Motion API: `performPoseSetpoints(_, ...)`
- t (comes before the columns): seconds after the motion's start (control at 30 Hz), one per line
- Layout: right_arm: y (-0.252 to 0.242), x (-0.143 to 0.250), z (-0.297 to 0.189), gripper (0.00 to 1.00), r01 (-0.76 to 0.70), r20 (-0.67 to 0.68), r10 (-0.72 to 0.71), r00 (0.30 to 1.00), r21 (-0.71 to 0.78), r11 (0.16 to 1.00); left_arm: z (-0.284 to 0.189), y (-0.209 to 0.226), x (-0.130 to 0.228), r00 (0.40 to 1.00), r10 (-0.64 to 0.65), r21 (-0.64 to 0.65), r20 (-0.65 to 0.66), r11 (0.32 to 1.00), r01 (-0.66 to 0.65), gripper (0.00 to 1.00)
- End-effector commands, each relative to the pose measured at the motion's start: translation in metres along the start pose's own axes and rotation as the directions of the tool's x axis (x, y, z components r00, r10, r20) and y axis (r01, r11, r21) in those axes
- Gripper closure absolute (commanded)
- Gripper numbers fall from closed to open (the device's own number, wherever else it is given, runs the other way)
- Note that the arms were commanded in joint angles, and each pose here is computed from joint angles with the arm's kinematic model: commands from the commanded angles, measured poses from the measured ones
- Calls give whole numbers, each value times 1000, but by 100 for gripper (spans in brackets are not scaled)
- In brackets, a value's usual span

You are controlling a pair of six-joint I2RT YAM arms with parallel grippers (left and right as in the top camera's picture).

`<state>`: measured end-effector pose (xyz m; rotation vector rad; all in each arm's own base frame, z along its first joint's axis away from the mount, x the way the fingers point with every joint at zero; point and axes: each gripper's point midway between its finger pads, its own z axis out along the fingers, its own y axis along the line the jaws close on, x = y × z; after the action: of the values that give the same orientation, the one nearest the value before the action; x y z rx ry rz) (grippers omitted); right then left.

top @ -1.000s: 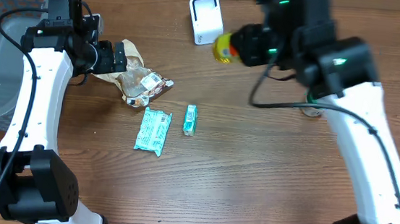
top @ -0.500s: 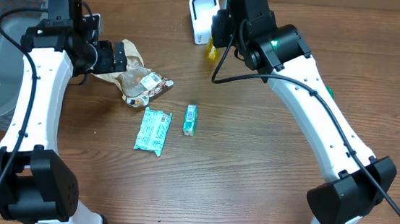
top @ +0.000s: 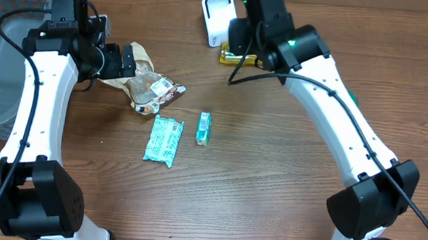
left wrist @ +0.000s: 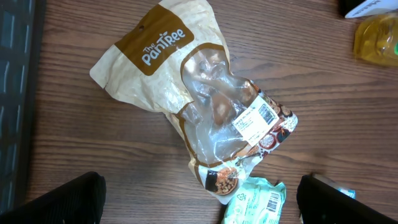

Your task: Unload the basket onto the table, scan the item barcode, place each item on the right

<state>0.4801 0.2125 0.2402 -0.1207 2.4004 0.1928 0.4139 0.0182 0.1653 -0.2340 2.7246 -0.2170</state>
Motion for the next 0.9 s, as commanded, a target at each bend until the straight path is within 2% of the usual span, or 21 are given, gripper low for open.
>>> performPoseSetpoints(0.0,-27,-2,8,38,-156,-23,156,987,1,988,-2,-5,-1,999,37,14,6,999,-37,1)
performPoseSetpoints(0.07,-31,0,15,38,-185,-58,182,982,-49,982,-2,-5,-1,999,37,14,6,999,-37,0)
performPoseSetpoints(0.33,-74,16,79,36,-367,-168,350,922,-82,927,-2,-5,-1,999,37,14,6,999,-37,0)
performPoseSetpoints(0.53,-86,24,126,33,-467,-188,444,876,-100,879,-2,-5,-1,999,37,14,6,999,-37,1)
performPoseSetpoints(0.63,-88,28,148,26,-505,-183,484,856,-98,857,-2,-5,-1,999,37,14,6,999,-37,0)
performPoseSetpoints(0.7,-86,27,166,16,-499,-160,479,863,-117,859,-2,-5,-1,999,37,14,6,999,-37,0)
performPoseSetpoints(0.87,-87,25,184,15,-458,-122,444,888,-146,877,-2,-5,-1,999,37,14,6,999,-37,0)
